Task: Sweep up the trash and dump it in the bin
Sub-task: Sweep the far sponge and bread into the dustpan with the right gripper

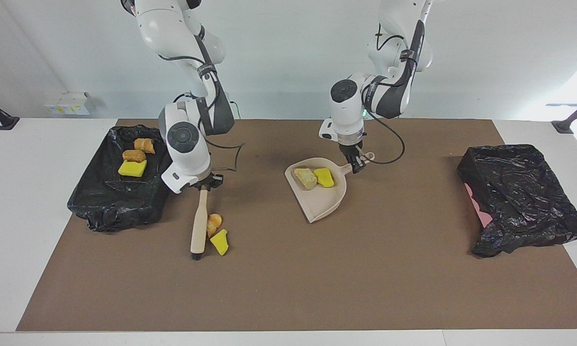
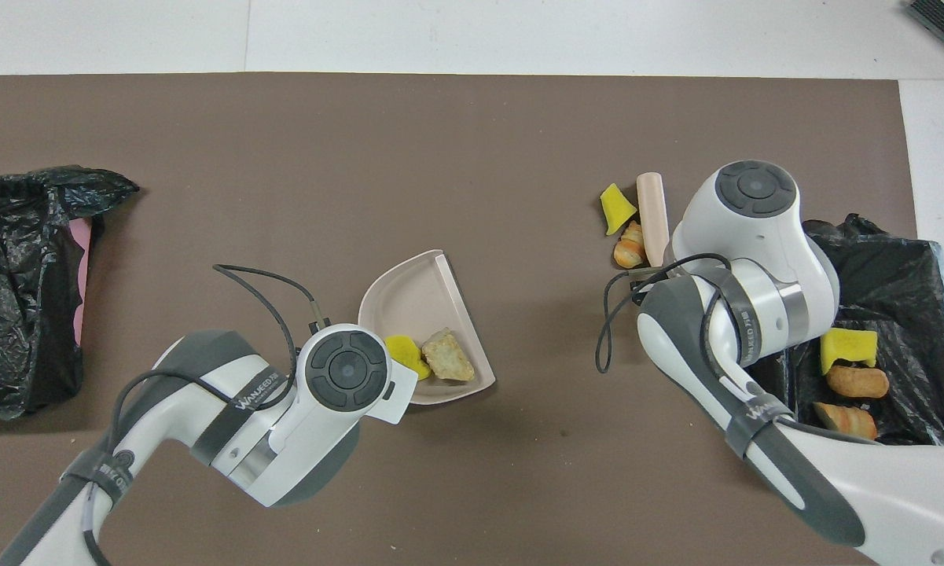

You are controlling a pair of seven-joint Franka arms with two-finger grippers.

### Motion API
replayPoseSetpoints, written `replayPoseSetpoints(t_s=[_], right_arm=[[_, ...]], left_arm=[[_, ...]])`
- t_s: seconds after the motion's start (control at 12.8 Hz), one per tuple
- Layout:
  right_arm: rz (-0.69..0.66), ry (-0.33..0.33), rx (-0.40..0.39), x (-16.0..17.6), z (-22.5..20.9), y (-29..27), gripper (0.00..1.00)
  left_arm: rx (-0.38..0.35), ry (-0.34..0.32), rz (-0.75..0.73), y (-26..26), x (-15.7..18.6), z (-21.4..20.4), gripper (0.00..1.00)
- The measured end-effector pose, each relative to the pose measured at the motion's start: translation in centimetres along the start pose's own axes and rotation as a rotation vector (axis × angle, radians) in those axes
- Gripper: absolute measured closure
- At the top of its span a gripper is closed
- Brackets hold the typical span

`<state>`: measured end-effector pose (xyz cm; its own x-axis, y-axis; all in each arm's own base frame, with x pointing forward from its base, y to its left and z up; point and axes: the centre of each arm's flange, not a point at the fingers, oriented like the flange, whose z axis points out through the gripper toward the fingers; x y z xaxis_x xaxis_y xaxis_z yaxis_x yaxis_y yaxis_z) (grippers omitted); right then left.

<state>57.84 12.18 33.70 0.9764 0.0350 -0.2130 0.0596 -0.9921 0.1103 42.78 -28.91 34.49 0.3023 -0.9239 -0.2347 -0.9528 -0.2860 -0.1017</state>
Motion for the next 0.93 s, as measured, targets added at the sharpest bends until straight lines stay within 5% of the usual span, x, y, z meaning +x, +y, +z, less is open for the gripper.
replayPoseSetpoints(t_s=[0.47, 0.93], right_arm=[[-0.252, -0.027, -0.023, -2.2, 0.2, -7.1, 0.74], [-0.512, -0.101, 0.034, -11.9, 1.3, -17.6, 0.74]], left_arm=[[-0.007, -0.019, -0.062, 0.7, -0.1, 0.0, 0.69], [-0.007, -0.023, -0.079, 1.2, -0.3, 0.1, 0.69]])
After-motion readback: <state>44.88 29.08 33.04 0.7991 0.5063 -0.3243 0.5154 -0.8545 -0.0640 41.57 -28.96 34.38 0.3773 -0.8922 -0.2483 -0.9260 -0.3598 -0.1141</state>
